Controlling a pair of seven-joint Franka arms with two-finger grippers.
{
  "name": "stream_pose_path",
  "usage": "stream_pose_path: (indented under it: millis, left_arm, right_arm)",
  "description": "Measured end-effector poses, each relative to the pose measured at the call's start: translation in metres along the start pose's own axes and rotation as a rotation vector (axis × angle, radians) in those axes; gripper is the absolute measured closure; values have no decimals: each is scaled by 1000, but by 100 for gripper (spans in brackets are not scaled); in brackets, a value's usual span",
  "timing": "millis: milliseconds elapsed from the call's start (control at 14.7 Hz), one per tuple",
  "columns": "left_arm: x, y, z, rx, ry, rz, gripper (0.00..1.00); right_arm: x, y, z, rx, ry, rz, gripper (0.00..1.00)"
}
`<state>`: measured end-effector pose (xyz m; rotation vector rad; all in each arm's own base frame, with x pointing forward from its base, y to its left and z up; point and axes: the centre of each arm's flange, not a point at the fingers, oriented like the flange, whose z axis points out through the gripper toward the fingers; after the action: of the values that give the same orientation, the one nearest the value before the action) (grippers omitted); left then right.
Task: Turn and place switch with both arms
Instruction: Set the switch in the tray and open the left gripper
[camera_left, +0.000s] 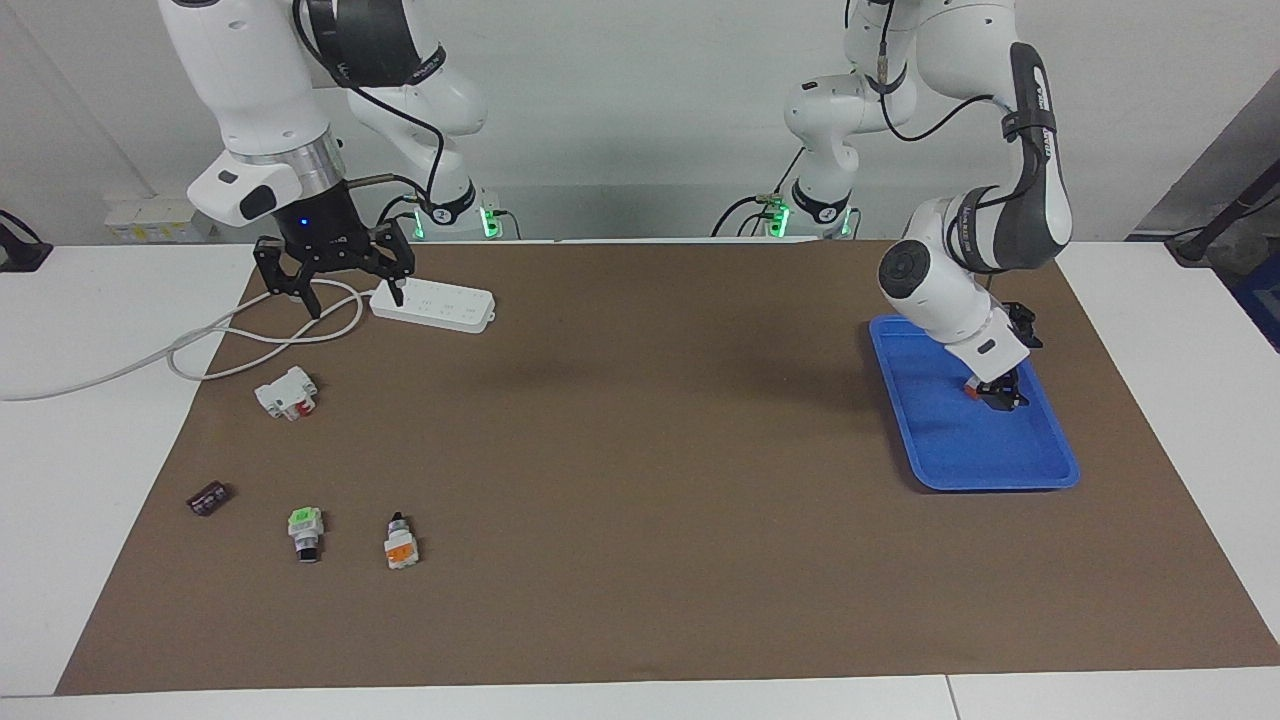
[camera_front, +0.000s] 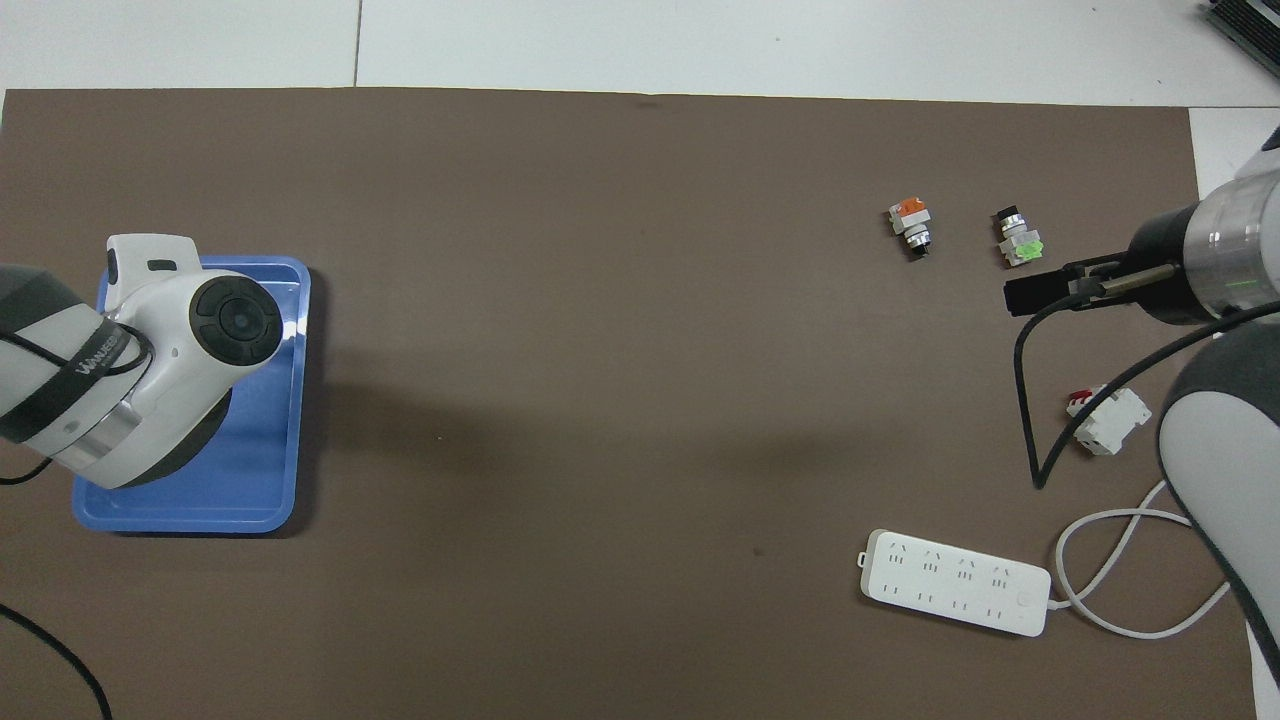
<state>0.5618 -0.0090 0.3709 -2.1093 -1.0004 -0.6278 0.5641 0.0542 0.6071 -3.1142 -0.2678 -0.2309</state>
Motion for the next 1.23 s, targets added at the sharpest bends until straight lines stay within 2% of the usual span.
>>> stream_pose_path:
  millis: [409,818,1023,1227]
  left_arm:
    - [15,-10,-21,-51,-6,157,0]
    - [19,-5,-23,-118,11,346,0]
    - [23,-3,-24,-183,-1,356,0]
    - [28,-4,-20,-216,-18,391,0]
  right_arm:
    - [0,-8,0,3,-5,-12,0]
    - [-9,18,3,1,-64,92,0]
    - [-13,19,2,1,-102,129,0]
    - [-15,30,1,-1,-109,151,0]
